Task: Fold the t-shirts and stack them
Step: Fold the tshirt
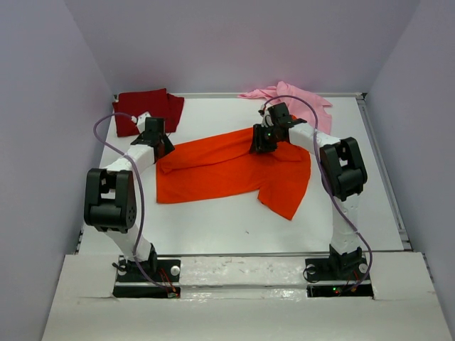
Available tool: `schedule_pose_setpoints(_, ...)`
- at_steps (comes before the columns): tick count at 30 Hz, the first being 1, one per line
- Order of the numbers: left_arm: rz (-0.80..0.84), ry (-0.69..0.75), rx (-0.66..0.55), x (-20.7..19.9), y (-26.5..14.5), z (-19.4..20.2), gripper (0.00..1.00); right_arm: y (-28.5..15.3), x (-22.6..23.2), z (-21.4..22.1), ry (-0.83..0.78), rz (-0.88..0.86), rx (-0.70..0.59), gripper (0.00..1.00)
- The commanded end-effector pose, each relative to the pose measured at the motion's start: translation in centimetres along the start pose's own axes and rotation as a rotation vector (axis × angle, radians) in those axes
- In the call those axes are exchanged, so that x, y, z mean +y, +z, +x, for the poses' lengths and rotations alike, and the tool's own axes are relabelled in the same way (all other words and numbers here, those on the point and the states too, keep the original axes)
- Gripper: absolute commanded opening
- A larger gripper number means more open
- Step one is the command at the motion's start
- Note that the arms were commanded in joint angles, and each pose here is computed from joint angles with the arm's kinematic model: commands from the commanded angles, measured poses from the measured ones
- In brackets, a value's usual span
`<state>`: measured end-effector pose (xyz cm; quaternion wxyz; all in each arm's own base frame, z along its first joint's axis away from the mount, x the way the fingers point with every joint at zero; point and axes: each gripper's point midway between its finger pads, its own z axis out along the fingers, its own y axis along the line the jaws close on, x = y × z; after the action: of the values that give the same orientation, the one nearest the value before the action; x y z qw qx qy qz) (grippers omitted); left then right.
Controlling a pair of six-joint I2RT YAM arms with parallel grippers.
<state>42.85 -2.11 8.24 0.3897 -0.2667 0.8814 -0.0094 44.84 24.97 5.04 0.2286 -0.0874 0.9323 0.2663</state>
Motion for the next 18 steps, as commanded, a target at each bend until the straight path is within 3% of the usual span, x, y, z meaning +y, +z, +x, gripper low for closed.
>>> schedule_pose_setpoints(1,-0.098,0.045,-0.008,1.4,0.2,-0.5,0.56,-0.2,0.2,-1.7,-0.023,-0.007,-0.052,0.45)
schedule_pose_setpoints(18,-0.075,0.089,0.107,1.6,0.4,3.5,0.55,-1.0,0.5,-2.4,-0.031,0.0,-0.077,0.45)
